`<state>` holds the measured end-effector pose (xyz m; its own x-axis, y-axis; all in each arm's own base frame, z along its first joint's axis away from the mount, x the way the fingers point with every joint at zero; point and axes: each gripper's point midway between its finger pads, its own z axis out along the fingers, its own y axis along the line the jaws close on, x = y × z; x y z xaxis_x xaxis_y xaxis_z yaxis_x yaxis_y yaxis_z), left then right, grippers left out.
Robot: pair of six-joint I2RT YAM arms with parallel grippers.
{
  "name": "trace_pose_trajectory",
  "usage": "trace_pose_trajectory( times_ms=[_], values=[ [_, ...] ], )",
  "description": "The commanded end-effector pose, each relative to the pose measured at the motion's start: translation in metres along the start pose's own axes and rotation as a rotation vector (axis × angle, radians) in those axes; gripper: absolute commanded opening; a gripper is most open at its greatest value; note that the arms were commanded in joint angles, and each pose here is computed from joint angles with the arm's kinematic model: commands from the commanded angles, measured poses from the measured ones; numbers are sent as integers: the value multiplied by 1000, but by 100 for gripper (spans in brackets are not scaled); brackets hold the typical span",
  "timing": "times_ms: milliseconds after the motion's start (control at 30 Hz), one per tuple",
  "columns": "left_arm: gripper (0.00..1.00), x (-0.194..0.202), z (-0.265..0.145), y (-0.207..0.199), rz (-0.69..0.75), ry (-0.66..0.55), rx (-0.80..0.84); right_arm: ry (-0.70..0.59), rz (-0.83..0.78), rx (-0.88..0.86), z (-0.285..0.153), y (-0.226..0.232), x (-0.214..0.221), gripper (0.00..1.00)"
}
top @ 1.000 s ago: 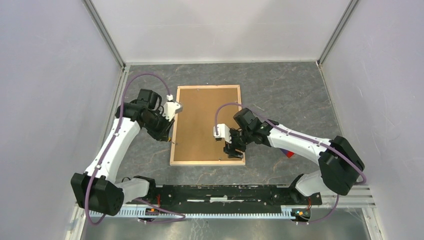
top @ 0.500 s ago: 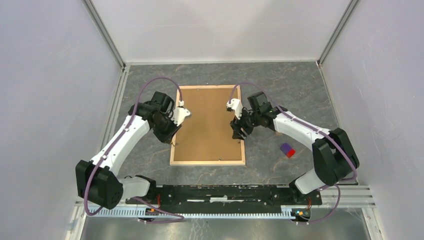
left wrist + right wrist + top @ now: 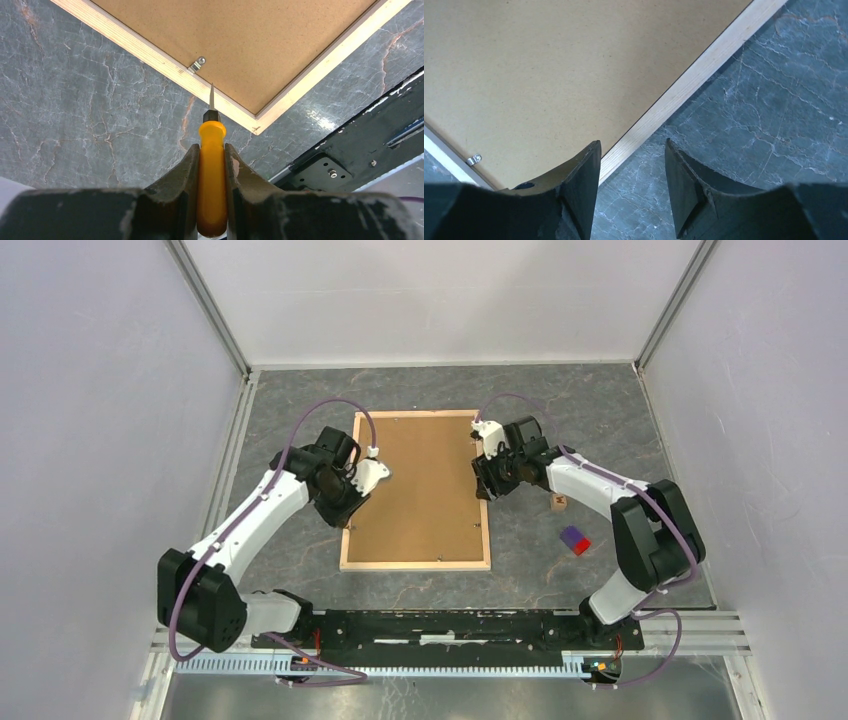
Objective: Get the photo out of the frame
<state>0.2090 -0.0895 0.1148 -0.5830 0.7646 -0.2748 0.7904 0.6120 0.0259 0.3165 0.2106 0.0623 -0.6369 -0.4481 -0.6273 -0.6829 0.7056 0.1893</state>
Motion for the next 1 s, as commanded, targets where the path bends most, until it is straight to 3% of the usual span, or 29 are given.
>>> trace_pose_trajectory(
  times_ms=[0,700,967],
  values=[
    [2,-8,2,5,46,-22,-23,-26,38,69,1,-13,-13,55],
    [2,-14,16,21,76,14,-94,71,63,97,18,-24,23,44],
    [2,-13,16,10,108,10,-42,85,58,103,19,-27,27,44]
  ],
)
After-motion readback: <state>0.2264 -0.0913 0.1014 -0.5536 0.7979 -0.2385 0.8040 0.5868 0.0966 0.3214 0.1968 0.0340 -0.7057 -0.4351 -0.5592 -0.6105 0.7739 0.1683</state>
